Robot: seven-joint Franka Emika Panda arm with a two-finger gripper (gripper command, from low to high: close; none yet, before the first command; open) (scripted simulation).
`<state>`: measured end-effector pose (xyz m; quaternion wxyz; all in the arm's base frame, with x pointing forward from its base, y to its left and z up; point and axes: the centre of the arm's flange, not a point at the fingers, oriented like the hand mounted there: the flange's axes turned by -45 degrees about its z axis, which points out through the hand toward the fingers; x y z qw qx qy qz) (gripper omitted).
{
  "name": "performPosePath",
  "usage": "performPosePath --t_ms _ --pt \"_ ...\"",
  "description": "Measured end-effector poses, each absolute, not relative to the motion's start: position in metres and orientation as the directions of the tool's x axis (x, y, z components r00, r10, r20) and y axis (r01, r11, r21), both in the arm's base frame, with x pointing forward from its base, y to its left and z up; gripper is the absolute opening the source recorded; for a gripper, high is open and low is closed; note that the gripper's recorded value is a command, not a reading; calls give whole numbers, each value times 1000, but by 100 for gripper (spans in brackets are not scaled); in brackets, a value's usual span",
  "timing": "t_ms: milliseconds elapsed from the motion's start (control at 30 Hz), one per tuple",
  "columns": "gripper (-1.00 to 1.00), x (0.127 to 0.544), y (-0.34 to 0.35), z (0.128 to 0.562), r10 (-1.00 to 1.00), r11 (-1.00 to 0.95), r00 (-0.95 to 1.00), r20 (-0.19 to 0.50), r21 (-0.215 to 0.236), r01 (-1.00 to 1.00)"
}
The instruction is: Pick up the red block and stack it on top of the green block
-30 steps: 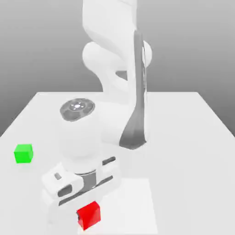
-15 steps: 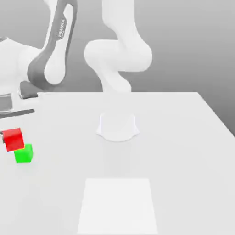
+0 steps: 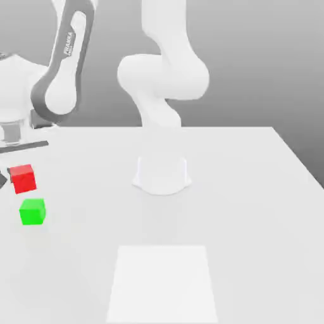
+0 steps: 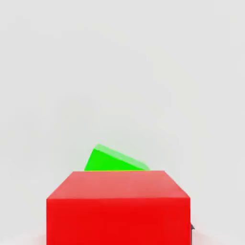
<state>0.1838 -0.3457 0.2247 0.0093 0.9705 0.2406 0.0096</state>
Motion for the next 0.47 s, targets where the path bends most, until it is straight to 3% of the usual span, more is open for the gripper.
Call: performPosePath --t_ms 433,467 --pt "-100 181 -342 182 469 -883 883 3 2 469" --pt "100 180 -341 179 470 -883 883 2 0 470"
